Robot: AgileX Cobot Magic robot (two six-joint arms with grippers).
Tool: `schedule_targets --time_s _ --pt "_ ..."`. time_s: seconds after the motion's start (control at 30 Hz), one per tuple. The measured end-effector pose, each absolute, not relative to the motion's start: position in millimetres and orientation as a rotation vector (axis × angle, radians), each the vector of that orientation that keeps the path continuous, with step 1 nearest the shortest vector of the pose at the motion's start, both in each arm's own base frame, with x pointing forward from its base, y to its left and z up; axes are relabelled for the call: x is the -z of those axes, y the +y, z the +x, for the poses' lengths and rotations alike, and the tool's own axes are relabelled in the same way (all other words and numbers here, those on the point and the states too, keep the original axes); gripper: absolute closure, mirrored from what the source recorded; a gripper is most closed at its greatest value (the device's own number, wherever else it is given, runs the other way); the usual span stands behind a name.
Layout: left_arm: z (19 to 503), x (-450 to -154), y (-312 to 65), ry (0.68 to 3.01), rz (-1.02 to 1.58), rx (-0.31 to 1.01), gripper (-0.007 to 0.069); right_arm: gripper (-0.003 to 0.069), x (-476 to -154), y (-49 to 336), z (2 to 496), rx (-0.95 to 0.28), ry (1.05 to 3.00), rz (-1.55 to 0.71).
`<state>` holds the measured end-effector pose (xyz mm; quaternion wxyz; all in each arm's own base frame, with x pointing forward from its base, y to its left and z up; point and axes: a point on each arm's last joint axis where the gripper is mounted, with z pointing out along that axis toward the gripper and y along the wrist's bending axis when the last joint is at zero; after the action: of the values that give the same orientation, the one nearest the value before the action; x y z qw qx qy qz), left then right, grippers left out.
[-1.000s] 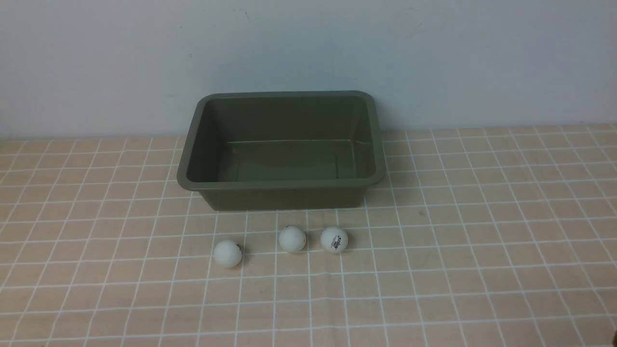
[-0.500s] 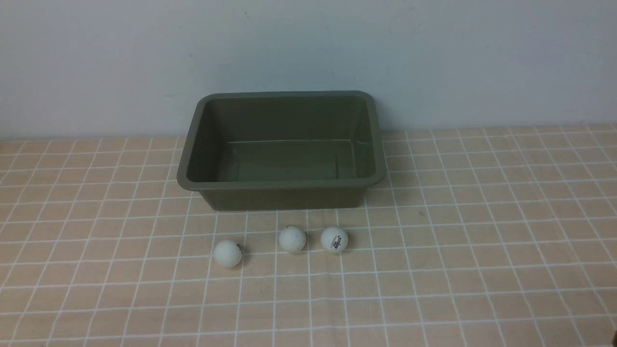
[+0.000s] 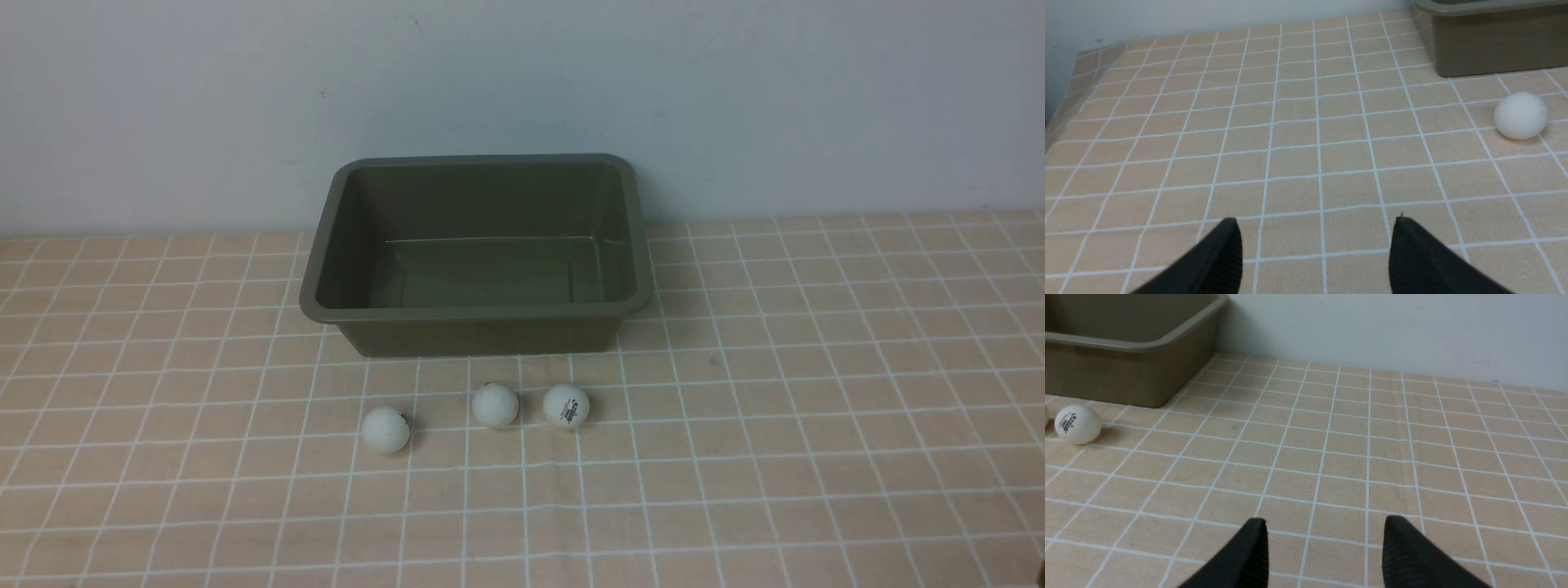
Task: Put the table tennis balls into the box on the light coffee tablecloth.
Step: 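Reach for and grasp a ping pong ball on the table beside the basket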
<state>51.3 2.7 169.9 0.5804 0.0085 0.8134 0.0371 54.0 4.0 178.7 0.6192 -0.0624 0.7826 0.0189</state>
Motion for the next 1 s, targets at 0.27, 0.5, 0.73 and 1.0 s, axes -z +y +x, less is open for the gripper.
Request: schedule_targets --time_s 0.27,0.5,0.73,1.0 --pt "51.3 -169.9 2.7 1.901 0.02 -0.087 0.0221 0.0301 -201.5 6.4 51.6 -0.158 1.738 -0.059" --pt "51.3 -169.9 2.7 1.901 0.02 -0.087 0.0221 0.0301 -273.3 3.1 29.5 -0.206 1.629 -0.02" --pt "51.3 -169.9 2.7 1.901 0.02 -0.087 0.0221 0.0301 -291.9 4.3 23.8 -0.275 1.533 0.005" --pt "51.3 -169.9 2.7 1.901 0.02 -0.087 0.0221 0.0301 -293.4 4.8 23.4 -0.298 1.521 0.016"
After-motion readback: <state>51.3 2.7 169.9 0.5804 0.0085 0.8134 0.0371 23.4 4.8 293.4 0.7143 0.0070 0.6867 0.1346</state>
